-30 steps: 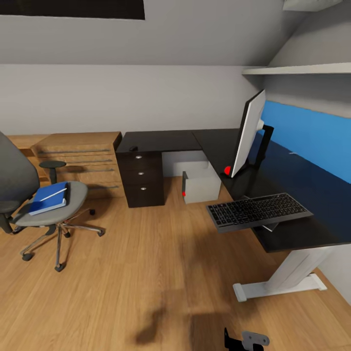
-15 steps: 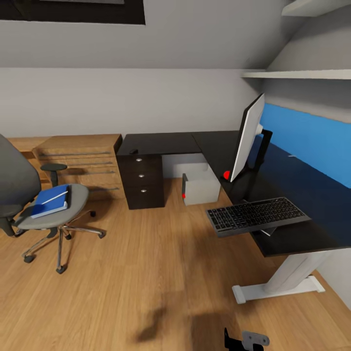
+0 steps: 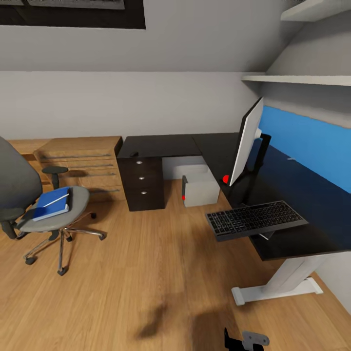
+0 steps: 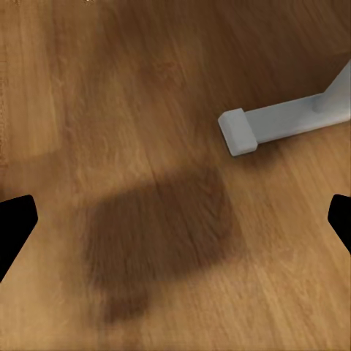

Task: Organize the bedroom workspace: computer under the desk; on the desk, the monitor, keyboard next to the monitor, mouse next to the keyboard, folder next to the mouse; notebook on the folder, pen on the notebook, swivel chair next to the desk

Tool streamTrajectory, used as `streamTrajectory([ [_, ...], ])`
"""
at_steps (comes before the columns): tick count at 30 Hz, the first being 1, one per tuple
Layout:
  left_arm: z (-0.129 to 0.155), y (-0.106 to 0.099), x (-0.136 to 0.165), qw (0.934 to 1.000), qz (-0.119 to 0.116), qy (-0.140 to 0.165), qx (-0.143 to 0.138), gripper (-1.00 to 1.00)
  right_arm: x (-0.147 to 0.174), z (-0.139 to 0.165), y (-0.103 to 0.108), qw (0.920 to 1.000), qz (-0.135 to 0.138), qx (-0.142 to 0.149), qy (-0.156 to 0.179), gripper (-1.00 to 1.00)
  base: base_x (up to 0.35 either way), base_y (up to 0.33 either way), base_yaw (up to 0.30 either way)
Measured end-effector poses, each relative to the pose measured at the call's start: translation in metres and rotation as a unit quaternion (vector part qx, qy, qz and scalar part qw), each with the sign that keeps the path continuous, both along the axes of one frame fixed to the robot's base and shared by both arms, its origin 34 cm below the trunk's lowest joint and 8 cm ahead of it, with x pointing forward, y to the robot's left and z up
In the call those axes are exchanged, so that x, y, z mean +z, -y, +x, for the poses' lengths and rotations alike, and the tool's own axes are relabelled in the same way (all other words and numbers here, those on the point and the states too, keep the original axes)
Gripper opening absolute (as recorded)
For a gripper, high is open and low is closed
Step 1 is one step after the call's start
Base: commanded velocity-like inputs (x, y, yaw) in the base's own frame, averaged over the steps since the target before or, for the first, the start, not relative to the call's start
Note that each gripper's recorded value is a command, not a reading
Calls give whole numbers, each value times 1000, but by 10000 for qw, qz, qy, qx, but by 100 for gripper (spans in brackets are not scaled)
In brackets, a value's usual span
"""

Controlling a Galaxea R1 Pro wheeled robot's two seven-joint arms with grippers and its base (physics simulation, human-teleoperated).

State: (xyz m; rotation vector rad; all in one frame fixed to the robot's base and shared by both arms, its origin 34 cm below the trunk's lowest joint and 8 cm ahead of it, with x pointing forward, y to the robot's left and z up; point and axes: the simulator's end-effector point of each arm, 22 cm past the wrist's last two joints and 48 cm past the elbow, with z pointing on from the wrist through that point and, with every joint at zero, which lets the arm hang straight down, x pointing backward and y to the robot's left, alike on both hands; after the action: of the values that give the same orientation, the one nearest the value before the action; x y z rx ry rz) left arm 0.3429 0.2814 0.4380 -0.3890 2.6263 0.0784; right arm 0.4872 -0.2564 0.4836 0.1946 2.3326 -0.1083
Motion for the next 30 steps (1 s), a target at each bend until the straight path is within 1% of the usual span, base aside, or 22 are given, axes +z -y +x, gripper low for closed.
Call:
streamTrajectory([
  [4,6,-4,9,10000,24,53,15,100,7,0,0,10000,-1,-1,-2,100,0,0,0],
  [7,18,-7,18,9998,47,182,17,100,12,1,0,10000,-2,-1,0,100,0,0,0],
  [11,43,-10,34,9991,58,409,9,100,19,1,0,10000,-2,-2,-1,100,0,0,0],
  [12,57,-10,41,9988,43,490,-2,100,21,1,0,10000,-3,-3,0,100,0,0,0],
  [14,71,-10,49,9986,2,525,-15,100,24,1,0,10000,-2,-2,2,100,0,0,0],
  [16,83,-8,57,9988,-66,489,-38,100,28,1,0,10000,1,2,5,100,0,0,0],
  [20,103,-2,72,9991,-277,308,-40,100,34,2,-1,10000,6,12,8,100,0,0,0],
  [23,119,3,87,9983,-509,266,80,100,39,2,-1,10000,10,16,14,100,0,0,0],
  [29,157,13,127,9924,-1065,467,407,100,49,3,0,10000,7,19,28,100,0,0,0],
  [30,167,15,139,9902,-1220,506,450,100,51,3,0,10000,6,18,30,100,0,0,0],
])
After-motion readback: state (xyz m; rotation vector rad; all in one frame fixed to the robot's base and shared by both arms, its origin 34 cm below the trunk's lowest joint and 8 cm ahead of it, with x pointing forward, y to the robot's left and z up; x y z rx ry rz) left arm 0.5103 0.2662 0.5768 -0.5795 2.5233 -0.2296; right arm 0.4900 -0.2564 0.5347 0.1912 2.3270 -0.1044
